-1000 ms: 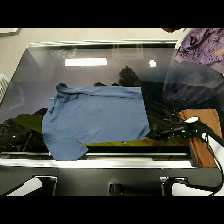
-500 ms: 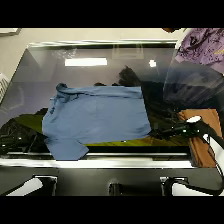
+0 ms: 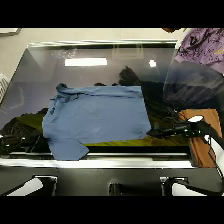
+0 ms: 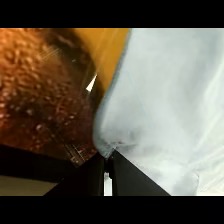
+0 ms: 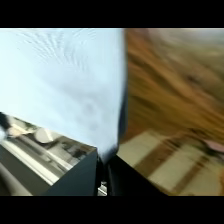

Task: Fold the clothes and pants, and hang the long-sleeved shirts on hangers.

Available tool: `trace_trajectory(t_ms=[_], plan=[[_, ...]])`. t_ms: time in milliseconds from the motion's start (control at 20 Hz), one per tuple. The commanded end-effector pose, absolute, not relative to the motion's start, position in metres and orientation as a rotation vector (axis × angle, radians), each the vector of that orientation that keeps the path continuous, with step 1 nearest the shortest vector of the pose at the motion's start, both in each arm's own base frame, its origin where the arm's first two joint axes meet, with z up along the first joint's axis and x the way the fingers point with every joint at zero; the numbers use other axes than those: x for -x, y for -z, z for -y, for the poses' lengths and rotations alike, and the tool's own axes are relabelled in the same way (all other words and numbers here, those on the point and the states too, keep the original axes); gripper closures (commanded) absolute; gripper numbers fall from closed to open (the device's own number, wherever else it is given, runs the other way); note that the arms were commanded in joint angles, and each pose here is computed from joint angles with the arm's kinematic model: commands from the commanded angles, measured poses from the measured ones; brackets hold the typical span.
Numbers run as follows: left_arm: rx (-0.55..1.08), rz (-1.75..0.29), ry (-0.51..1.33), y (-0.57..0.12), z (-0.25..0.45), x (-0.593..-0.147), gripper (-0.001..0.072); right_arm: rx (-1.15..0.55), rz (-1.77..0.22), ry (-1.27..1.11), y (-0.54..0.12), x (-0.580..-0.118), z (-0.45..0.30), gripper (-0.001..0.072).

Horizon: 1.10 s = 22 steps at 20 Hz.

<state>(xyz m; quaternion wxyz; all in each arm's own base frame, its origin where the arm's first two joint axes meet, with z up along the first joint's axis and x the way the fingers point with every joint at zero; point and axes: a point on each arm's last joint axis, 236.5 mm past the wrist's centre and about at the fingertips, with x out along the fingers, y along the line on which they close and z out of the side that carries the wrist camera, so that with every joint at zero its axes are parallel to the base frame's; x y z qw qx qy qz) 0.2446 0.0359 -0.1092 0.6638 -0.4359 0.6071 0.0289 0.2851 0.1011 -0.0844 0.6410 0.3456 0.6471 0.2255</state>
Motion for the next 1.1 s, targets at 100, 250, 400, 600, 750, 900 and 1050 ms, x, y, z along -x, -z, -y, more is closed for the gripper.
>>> trace_trajectory(t_ms=[100,250,400,600,750,900,1050], plan=[[0.862,-1.289,0.048,0.074,-0.019,-0.299,0.0695,-0.645,-1.365,-0.653,0.045,-0.326,-0.146,0.0682],[0.727,-1.144,0.126,0.005,-0.012,-0.365,0.0695,-0.415,-1.187,-0.596,-0.016,-0.399,-0.155,0.0682],[0.566,-0.898,0.187,-0.115,-0.012,-0.43,0.0695,-0.191,-0.911,-0.539,-0.135,-0.463,-0.144,0.0682],[0.374,-0.51,0.159,-0.323,-0.027,-0.444,0.0696,-0.009,-0.603,-0.455,-0.313,-0.457,-0.115,0.0682],[0.234,-0.287,0.064,-0.445,-0.032,-0.383,0.0696,0.045,-0.384,-0.437,-0.416,-0.383,-0.106,0.0682],[0.194,-0.144,-0.041,-0.495,-0.03,-0.303,0.0695,0.036,-0.219,-0.363,-0.475,-0.293,-0.087,0.0682],[0.169,-0.088,-0.173,-0.497,-0.04,-0.235,0.0695,-0.005,-0.089,-0.277,-0.511,-0.225,-0.065,0.0682]])
